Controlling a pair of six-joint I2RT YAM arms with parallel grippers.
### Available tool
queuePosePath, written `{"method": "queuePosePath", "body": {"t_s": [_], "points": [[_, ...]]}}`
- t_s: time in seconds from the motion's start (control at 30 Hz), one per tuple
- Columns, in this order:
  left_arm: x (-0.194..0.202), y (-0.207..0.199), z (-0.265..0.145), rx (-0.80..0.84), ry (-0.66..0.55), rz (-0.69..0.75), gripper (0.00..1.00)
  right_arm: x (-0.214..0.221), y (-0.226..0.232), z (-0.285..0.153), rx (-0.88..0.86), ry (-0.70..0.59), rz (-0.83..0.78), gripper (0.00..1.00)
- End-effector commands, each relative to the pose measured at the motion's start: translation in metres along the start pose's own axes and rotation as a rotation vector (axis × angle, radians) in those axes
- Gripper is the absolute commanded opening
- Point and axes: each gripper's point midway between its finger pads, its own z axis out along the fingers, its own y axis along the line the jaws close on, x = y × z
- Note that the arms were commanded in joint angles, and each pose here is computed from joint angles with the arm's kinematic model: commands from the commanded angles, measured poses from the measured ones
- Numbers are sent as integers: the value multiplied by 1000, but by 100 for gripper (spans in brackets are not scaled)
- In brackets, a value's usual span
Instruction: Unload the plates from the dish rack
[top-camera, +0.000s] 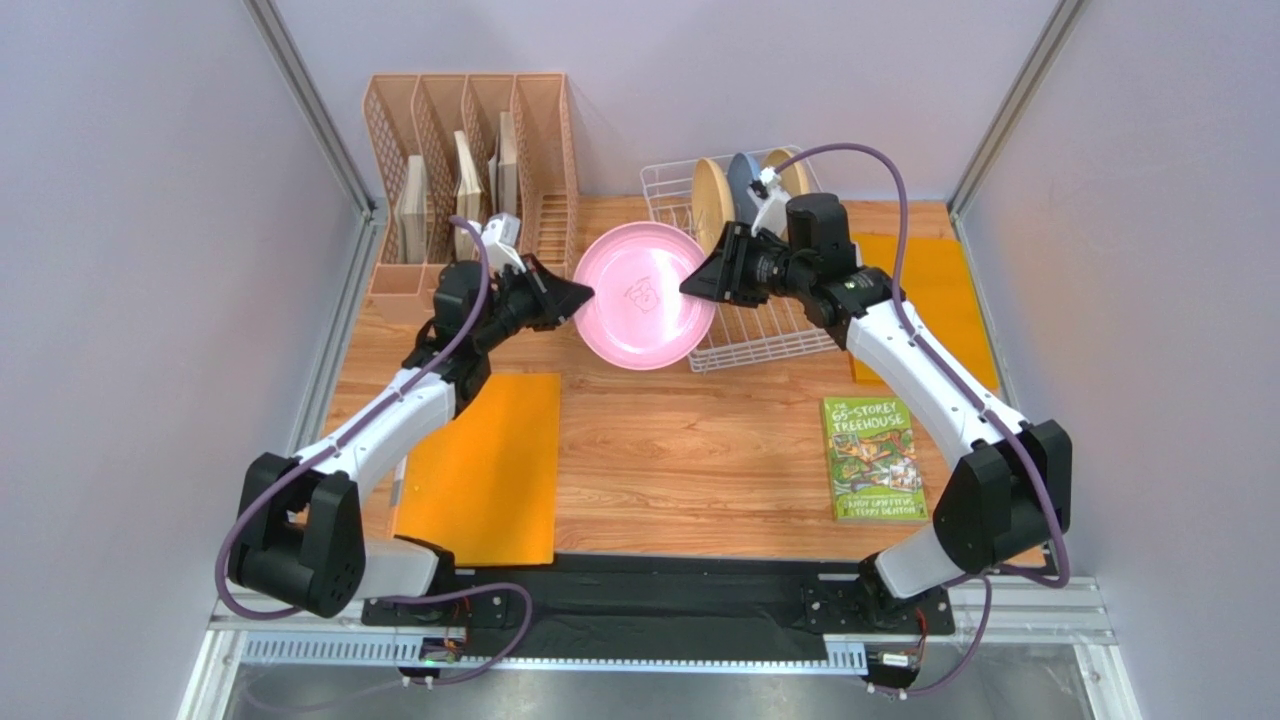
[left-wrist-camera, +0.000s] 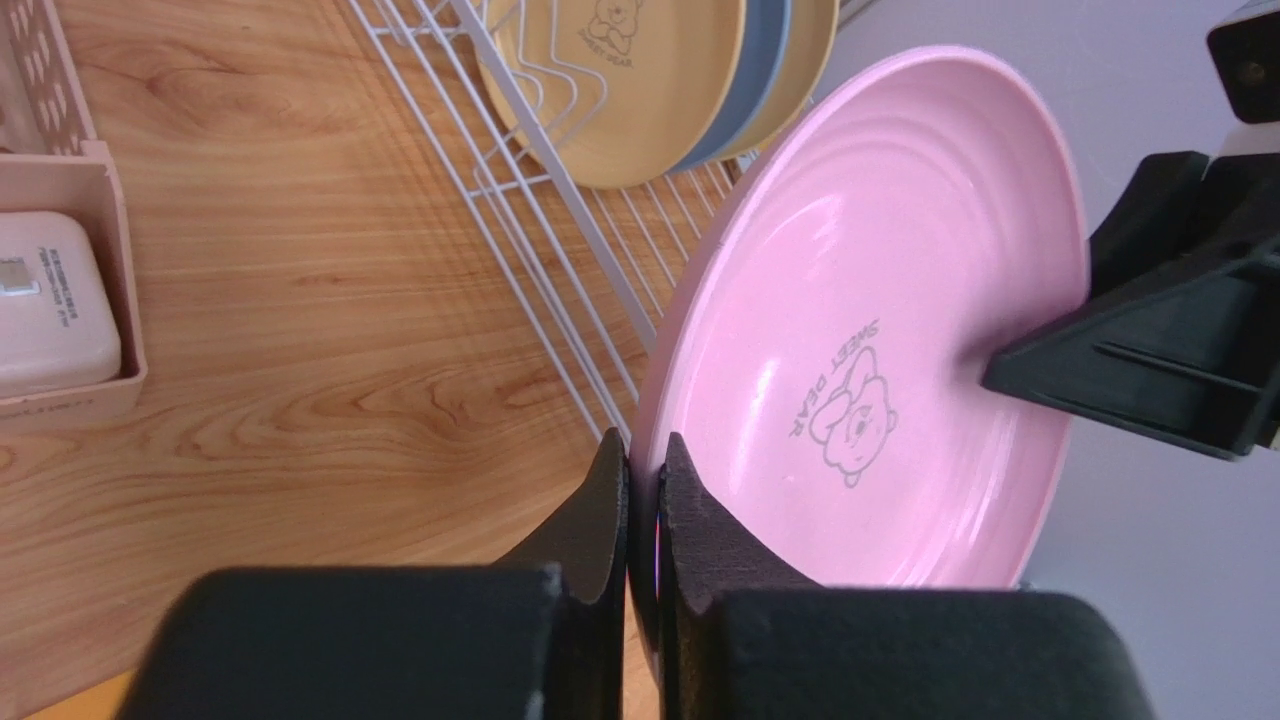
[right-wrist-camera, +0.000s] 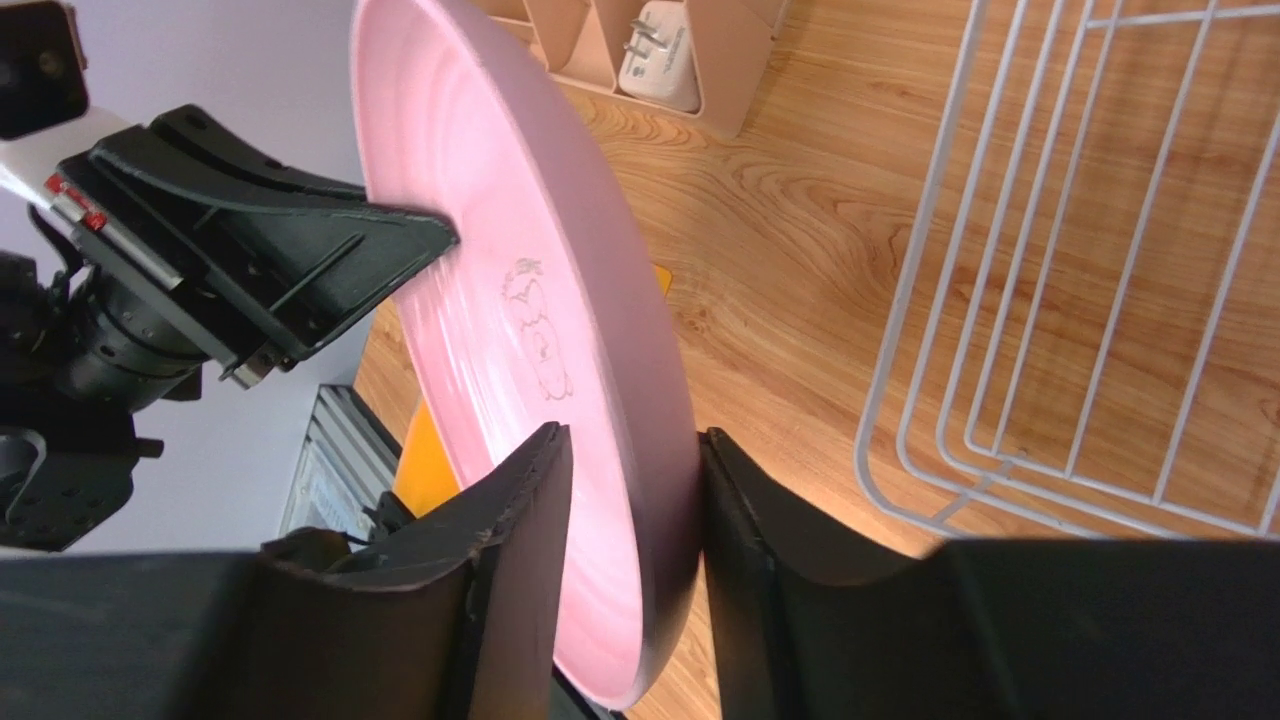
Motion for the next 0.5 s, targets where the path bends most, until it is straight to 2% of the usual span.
{"method": "queuePosePath", "body": {"t_s": [0.0, 0.07, 0.17, 0.3, 0.47], "points": [[6, 11, -5, -57, 19, 49, 0, -19, 20, -5, -58, -68, -46, 53], [10, 15, -8, -78, 34, 65, 0, -16, 7, -5, 1, -56, -53, 57], [18, 21, -12, -104, 63, 71, 0, -14, -12, -2, 71, -45, -54, 75], [41, 30, -24, -142, 150, 56, 0, -22, -48, -8, 262, -80, -95, 76], [76, 37, -45, -156, 246, 33, 0, -27, -69, -13, 358, -83, -120, 76]]}}
